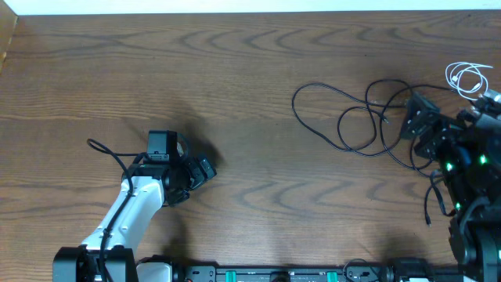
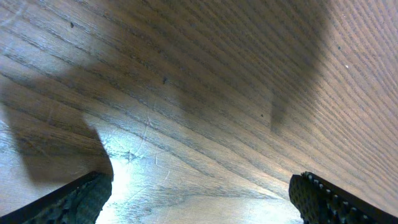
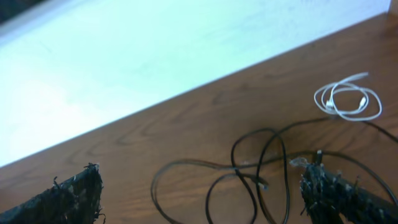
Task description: Untangle cables
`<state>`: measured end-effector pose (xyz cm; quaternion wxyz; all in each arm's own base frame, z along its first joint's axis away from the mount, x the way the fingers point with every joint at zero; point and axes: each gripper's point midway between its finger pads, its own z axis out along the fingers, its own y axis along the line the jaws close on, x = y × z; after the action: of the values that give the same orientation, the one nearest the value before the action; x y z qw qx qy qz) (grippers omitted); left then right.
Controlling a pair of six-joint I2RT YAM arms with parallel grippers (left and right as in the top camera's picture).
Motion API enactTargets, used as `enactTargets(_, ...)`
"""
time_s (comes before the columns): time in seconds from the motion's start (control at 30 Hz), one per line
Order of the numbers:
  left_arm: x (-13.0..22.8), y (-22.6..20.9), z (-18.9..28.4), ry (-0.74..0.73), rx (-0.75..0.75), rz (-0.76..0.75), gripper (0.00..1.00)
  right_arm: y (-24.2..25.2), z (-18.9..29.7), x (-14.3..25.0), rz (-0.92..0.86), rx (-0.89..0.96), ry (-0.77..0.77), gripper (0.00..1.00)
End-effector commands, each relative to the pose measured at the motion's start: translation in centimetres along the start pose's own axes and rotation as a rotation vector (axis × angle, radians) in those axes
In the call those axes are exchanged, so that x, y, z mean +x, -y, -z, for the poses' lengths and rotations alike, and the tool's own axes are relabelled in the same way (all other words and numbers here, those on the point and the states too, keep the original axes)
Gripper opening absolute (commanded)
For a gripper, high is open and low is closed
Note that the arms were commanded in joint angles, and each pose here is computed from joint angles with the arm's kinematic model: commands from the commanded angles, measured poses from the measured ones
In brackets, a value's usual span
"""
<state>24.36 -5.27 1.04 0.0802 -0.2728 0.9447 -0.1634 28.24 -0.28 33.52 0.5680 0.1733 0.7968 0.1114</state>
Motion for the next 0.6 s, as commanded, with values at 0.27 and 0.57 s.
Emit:
enactTargets(0.27,0.6,-1.6,-0.8,-0.015,-0.061,0.012,0.98,1.1,0.6,2.1,0.014,0.048,-0.089,0.99)
enactTargets(0.57,0.6,-1.6,-0.8,-0.016,-0.060,0.012,0.98,2.8,1.4,6.0,0.015,0.060,-0.116,0.99)
